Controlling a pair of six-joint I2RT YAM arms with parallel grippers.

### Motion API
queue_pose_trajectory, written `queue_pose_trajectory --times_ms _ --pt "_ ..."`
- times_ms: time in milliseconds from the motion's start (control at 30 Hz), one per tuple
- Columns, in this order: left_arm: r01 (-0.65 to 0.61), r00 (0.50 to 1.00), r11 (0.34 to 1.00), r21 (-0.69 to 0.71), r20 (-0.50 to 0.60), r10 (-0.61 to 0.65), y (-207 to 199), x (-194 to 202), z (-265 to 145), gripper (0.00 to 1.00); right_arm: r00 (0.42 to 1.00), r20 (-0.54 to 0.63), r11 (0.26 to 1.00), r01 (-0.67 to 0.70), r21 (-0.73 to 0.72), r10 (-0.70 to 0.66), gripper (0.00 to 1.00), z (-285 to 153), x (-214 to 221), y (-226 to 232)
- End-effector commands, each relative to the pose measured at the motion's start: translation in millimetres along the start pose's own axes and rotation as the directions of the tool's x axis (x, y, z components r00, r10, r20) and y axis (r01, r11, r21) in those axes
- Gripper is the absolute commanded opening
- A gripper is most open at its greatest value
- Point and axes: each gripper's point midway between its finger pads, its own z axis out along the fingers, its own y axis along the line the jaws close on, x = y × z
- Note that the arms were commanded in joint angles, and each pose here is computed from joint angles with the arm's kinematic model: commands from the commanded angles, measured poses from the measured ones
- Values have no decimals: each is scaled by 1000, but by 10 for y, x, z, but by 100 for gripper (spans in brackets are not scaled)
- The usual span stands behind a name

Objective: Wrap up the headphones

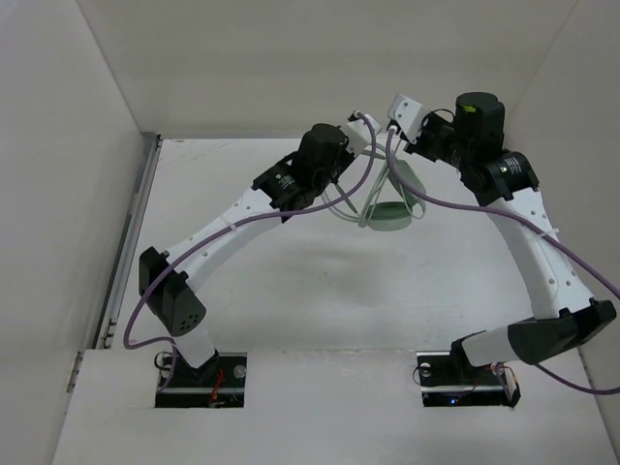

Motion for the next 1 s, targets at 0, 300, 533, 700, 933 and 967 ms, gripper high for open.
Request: queue_pose_trajectory --times_ms 0,300,533,700,933,967 --pt "82 984 996 20 156 -84 126 -491 -395 1 998 51 990 33 141 -40 6 108 -11 -341" --pt "134 958 984 119 237 -159 3 -919 -658 1 991 87 991 -112 71 106 15 365 295 -286" --pt "177 934 969 175 282 -222 -10 -1157 -783 2 930 170 946 -320 -55 325 28 361 315 -217" --pt "220 916 952 214 291 -277 16 -1262 -837 2 843 213 867 -461 -188 495 29 334 285 -124" --pt "266 896 931 251 292 -335 24 -1375 -870 2 699 258 736 -566 -371 667 24 311 60 74" --pt "273 890 927 258 298 -345 36 -1413 -888 2 681 260 719 -571 -396 684 23 301 22 107"
